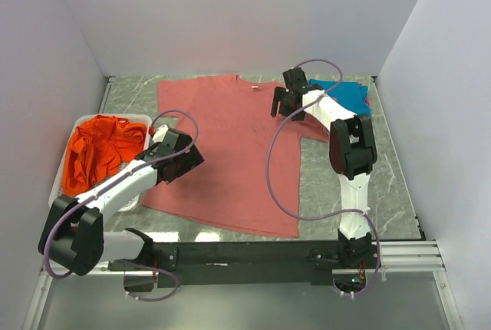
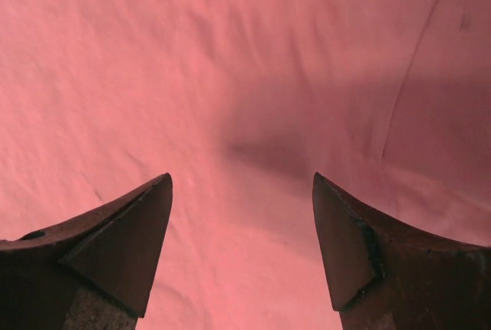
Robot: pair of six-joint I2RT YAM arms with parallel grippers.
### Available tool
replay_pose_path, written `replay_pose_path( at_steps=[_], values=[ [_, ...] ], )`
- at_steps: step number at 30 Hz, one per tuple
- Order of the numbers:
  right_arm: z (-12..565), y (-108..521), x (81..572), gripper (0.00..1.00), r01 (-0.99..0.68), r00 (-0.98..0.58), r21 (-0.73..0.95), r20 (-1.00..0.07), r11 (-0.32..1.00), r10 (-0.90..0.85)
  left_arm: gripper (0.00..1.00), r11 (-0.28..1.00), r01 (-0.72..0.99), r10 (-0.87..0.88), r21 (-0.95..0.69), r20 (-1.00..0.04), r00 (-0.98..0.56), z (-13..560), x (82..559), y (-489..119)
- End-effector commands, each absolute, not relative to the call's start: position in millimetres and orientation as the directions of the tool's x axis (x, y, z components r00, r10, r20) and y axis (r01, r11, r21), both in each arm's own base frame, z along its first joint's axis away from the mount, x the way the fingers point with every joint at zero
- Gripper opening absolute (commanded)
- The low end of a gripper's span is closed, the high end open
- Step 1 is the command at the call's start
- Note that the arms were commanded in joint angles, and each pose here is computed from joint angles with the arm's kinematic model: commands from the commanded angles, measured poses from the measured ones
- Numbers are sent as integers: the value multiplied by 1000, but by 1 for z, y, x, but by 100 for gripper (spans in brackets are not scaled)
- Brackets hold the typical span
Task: Fold and stack the t-shirts
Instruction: Flatten the tshirt out
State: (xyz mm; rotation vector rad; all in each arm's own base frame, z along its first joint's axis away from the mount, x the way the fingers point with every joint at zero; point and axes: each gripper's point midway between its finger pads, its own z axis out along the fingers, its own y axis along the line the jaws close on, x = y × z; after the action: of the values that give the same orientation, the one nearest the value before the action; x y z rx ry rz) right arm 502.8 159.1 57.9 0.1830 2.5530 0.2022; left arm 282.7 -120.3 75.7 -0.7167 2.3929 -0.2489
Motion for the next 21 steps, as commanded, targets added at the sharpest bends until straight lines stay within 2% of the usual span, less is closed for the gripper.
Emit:
replay_pose_path(
  at_steps=[1, 8, 12, 13, 15, 16, 18, 21],
  values=[
    [68, 159, 485, 80, 116, -830, 226, -512, 967, 219, 99, 804, -506, -591, -313, -516, -620, 65, 288, -108],
    [33, 165, 420, 79, 124, -872, 261, -432, 957, 231, 100, 773, -593, -617, -225, -483, -621, 40, 299, -83],
    [22, 170, 379, 79, 140, -881, 240, -414, 961, 231, 99, 751, -632, -632, -192, -485, -604, 33, 313, -65],
    [33, 172, 373, 79, 161, -860, 248, -439, 955, 259, 99, 740, -646, -642, -187, -483, -595, 31, 318, -58],
    [15, 164, 333, 79, 196, -872, 218, -408, 956, 272, 99, 740, -651, -639, -169, -477, -603, 27, 330, -55],
    [29, 177, 322, 79, 197, -851, 270, -430, 943, 301, 100, 739, -654, -639, -162, -479, -602, 26, 335, -52],
    [7, 173, 274, 79, 229, -865, 263, -387, 937, 320, 99, 743, -653, -630, -143, -477, -612, 22, 350, -53],
    [6, 196, 206, 79, 131, -900, 300, -365, 945, 240, 99, 770, -622, -605, -138, -465, -646, 18, 374, -61]
  ],
)
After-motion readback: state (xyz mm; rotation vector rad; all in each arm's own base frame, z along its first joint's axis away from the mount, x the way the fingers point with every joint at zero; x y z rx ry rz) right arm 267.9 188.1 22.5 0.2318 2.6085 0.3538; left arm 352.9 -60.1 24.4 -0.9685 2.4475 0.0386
